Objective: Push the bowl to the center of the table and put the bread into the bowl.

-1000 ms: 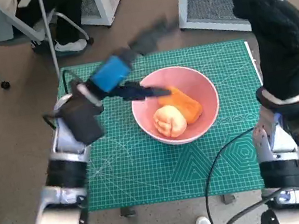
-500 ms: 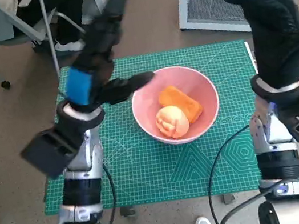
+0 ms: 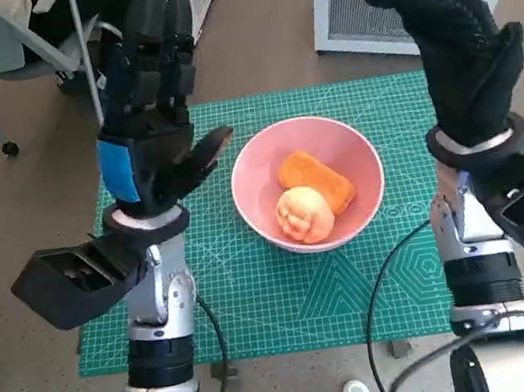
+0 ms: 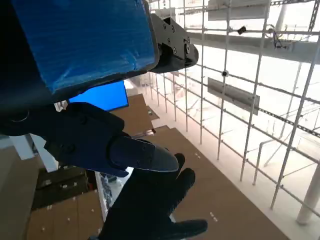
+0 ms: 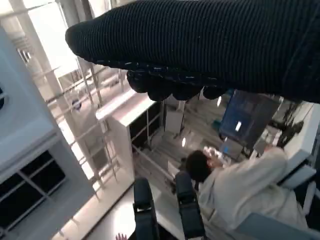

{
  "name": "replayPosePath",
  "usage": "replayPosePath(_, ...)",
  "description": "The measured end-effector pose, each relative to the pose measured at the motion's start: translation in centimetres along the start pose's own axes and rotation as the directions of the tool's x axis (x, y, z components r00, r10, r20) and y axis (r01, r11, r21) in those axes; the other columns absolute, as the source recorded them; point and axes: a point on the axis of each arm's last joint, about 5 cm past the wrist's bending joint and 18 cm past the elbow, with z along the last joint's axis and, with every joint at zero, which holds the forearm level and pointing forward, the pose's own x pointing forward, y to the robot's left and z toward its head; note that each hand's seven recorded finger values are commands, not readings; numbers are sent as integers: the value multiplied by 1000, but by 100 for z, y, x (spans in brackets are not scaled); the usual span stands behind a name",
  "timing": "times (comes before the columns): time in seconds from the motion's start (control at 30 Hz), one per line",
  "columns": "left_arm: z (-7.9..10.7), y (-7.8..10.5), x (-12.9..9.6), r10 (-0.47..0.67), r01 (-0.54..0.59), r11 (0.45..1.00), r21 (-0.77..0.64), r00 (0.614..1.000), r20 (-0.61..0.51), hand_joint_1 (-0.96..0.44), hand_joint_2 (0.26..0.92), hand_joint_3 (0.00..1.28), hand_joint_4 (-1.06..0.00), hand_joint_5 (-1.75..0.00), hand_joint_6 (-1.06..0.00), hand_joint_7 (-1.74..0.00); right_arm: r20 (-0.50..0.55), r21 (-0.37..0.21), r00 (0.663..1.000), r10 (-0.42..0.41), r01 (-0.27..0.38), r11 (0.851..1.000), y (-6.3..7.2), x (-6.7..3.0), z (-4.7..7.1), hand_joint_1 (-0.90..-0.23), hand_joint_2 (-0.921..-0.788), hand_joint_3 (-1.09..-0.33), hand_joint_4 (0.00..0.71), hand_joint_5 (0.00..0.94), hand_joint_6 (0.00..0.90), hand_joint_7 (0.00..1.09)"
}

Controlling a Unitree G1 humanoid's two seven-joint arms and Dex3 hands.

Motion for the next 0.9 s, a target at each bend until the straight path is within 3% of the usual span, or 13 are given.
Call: replayPosePath(0.9, -34, 88, -40, 0, 0, 999, 43, 1000, -1, -571, 921, 140, -171, -6, -375, -21, 21, -9, 1000, 7, -7, 1000, 5, 3, 11, -562, -921, -801, 216, 121, -1, 642)
